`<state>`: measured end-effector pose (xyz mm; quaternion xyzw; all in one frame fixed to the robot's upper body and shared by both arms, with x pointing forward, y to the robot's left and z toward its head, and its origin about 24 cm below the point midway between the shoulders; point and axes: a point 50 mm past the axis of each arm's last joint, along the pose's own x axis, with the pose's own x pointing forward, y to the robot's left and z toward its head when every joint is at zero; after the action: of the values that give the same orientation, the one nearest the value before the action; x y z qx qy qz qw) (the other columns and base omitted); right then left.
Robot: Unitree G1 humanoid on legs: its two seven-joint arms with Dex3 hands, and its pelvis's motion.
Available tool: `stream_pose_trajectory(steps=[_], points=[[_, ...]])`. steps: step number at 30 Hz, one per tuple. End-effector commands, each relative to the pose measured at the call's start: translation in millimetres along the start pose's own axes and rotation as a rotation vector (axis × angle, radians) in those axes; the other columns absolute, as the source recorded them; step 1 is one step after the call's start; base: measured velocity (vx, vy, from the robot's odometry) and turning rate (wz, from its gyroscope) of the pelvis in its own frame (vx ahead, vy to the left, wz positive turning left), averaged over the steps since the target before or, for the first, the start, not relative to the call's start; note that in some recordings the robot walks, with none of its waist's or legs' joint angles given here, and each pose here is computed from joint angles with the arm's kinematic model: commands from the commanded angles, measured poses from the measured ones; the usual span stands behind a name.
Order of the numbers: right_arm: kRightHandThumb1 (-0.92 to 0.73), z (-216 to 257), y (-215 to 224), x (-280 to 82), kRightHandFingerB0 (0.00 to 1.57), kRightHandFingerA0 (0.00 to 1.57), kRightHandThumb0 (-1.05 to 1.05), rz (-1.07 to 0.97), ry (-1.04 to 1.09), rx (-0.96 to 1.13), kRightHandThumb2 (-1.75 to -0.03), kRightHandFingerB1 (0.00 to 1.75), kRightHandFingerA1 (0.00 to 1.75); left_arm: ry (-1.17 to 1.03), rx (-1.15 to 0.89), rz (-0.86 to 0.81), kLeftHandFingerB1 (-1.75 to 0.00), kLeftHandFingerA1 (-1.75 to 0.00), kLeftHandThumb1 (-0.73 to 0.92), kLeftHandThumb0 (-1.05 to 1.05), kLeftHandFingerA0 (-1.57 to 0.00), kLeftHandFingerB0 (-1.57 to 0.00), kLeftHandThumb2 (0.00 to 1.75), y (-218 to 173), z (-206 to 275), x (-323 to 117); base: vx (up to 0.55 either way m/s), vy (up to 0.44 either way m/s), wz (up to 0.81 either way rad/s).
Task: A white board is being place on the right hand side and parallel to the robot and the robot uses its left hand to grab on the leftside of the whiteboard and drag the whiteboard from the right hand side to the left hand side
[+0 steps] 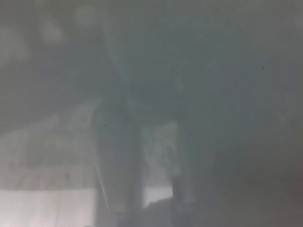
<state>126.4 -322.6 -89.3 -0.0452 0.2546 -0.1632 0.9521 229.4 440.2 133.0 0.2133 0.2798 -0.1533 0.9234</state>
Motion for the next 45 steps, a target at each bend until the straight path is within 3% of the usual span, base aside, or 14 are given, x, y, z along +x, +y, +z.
stream_pose_trajectory(steps=[1, 6, 8, 9, 11, 12, 22, 23, 25, 26, 27, 40, 43, 45], points=[[-0.71, 0, -1, -1, 0.42, 0.8, -0.75, -0.011, -0.007, 0.008, -0.62, 0.56, 0.87, -0.071, -0.232, 0.22, 0.0, -0.12, 0.45, -0.53, 0.0, 0.0, 0.71, -5, -31, 2, 0.0, 0.0, 0.0], [-0.72, 1, -3, -1, 0.44, 0.89, -0.74, -0.009, -0.01, 0.009, -0.62, 0.58, 0.84, -0.123, -0.364, 0.374, 0.0, 0.0, 0.62, -0.61, 0.0, 0.0, 0.58, -46, -89, 9, 0.0, 0.0, 0.0], [-0.72, 1, -3, 0, 0.46, 0.79, -0.74, -0.012, -0.007, 0.026, -0.59, 0.56, 0.86, -0.102, -0.495, 0.394, -0.03, -0.08, 0.54, -0.74, 0.0, 0.0, 0.82, -79, -123, 6, 0.0, 0.0, 0.0], [-0.55, 1, -2, 0, 0.41, 0.78, -0.7, -0.013, -0.007, 0.025, -1.07, 0.64, 0.85, -0.092, -0.508, 0.396, -0.01, -0.09, 0.55, -0.76, 0.0, 0.0, 0.82, -91, -133, 5, 0.0, 0.0, 0.0], [-0.55, 1, -1, 1, 0.4, 0.78, -0.69, -0.013, -0.007, 0.015, -1.07, 0.63, 0.85, -0.07, -0.532, 0.402, 0.0, -0.09, 0.57, -0.8, 0.0, 0.0, 0.84, -110, -146, 2, 0.0, 0.0, 0.0], [-0.72, 1, -1, 0, 0.44, 0.86, -0.75, -0.01, -0.01, 0.011, -0.62, 0.57, 0.85, -0.058, -0.537, 0.392, 0.0, -0.07, 0.6, -0.83, 0.0, 0.0, 0.87, -123, -156, -3, 0.0, 0.0, 0.0], [-0.71, 2, -2, 1, 0.45, 0.86, -0.75, -0.012, -0.008, 0.022, -0.61, 0.56, 0.83, 0.18, -0.538, 0.322, -0.04, -0.24, 0.59, -0.78, -0.1, 0.0, 0.88, -199, -206, -23, 0.0, 0.0, -0.02], [-0.71, 2, -3, 1, 0.45, 0.78, -0.77, -0.011, -0.01, 0.019, -0.61, 0.56, 0.88, 0.223, -0.531, 0.3, -0.03, -0.31, 0.72, -0.71, -0.2, 0.0, 0.62, -205, -209, -21, 0.0, 0.0, 0.0], [-0.7, 2, -3, 1, 0.45, 0.81, -0.78, -0.011, -0.01, 0.016, -0.62, 0.56, 0.84, 0.238, -0.529, 0.29, -0.08, -0.3, 0.6, -0.76, -0.1, 0.0, 0.9, -210, -211, -20, 0.0, 0.0, 0.12], [-0.54, 1, -2, 1, 0.4, 0.79, -0.7, -0.008, -0.003, 0.014, -1.06, 0.63, 0.84, 0.297, -0.539, 0.292, -0.1, -0.31, 0.62, -0.76, -0.11, 0.0, 0.92, -211, -216, -19, 0.0, 0.0, 0.15], [-0.72, 0, 0, 0, 0.46, 0.83, -0.75, -0.005, -0.001, 0.016, -0.62, 0.56, 0.85, 0.305, -0.557, 0.297, -0.12, -0.28, 0.62, -0.73, -0.07, 0.0, 0.92, -212, -218, -18, -0.02, -0.021, 0.12], [-0.72, -1, 1, -1, 0.46, 0.88, -0.76, 0.004, -0.007, 0.014, -0.61, 0.57, 0.83, 0.391, -0.607, 0.333, -0.21, -0.44, 0.57, -0.7, -0.1, 0.0, 0.91, -215, -225, -12, 0.0, -0.002, 0.01], [-0.54, 0, 2, 0, 0.4, 0.78, -0.69, 0.01, -0.012, 0.01, -1.07, 0.64, 0.84, 0.386, -0.601, 0.333, -0.2, -0.42, 0.59, -0.7, -0.06, 0.0, 0.92, -214, -225, -12, 0.0, 0.0, 0.0], [-0.54, 1, 3, 0, 0.4, 0.78, -0.69, 0.011, -0.015, 0.013, -1.07, 0.64, 0.84, 0.382, -0.594, 0.331, -0.2, -0.42, 0.59, -0.7, -0.06, 0.0, 0.92, -213, -224, -11, 0.0, 0.0, 0.0]])
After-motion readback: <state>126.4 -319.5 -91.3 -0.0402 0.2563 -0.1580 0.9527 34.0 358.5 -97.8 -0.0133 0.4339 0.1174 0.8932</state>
